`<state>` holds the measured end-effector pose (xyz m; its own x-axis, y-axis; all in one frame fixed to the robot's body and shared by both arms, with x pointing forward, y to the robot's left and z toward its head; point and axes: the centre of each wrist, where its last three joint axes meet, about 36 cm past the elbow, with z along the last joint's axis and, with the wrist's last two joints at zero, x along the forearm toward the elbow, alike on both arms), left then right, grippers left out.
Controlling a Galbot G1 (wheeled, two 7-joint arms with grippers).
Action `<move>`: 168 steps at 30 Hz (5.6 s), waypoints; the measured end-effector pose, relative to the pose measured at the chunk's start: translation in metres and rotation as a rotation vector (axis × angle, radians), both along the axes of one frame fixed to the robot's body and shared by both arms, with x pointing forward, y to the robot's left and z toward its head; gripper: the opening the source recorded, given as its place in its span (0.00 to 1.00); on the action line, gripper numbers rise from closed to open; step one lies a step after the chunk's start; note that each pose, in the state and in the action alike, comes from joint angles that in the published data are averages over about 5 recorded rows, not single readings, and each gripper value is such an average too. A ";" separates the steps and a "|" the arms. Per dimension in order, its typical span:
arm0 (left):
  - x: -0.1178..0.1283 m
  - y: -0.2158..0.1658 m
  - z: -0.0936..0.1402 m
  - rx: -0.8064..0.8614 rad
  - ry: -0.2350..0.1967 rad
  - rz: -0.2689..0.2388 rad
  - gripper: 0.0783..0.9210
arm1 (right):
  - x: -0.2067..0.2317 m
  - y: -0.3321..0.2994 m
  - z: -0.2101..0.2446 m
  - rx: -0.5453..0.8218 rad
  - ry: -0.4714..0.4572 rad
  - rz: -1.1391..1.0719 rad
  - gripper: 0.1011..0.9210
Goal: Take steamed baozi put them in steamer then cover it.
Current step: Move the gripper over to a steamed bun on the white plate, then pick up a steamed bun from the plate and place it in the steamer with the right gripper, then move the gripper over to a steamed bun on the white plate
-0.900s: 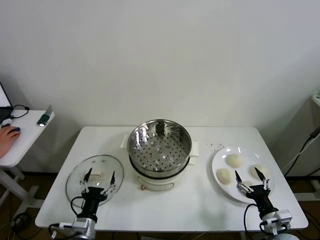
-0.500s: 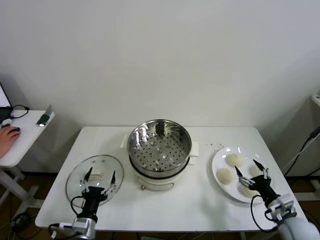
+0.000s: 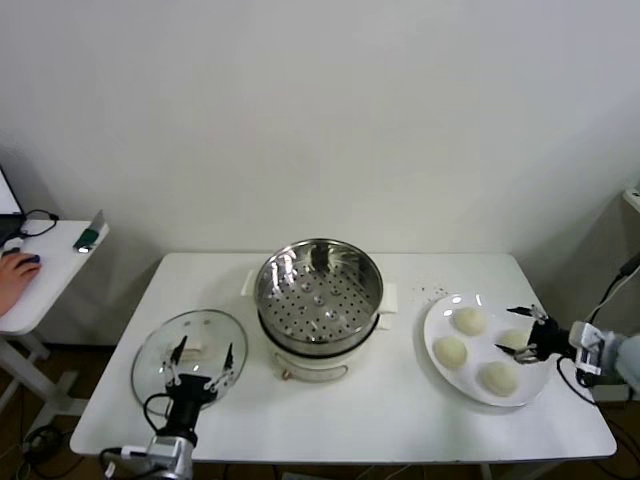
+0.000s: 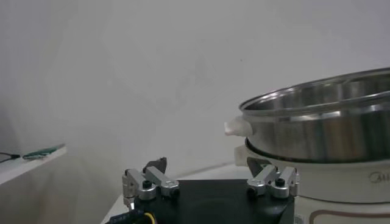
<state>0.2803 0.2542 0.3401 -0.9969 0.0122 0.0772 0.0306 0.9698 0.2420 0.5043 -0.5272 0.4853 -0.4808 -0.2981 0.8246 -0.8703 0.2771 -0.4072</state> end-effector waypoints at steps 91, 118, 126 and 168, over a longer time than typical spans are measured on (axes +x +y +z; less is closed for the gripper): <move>-0.016 0.026 -0.002 0.044 0.044 0.086 0.88 | 0.252 0.297 0.196 -0.564 0.124 0.935 0.71; -0.019 0.034 0.000 0.058 0.060 0.082 0.88 | 0.211 0.519 0.147 -0.875 -0.117 1.605 0.71; -0.017 0.034 0.000 0.063 0.061 0.075 0.88 | 0.209 0.533 0.107 -0.881 -0.106 1.654 0.72; -0.022 0.026 0.006 0.068 0.056 0.062 0.88 | 0.188 0.297 0.202 -0.407 0.022 0.726 0.88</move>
<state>0.2583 0.2798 0.3457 -0.9898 -0.0568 0.1310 -0.0140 0.9517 0.3066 0.6923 -0.2305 0.6875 -0.2663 -0.2045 0.9420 -0.7849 -0.5212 -0.3350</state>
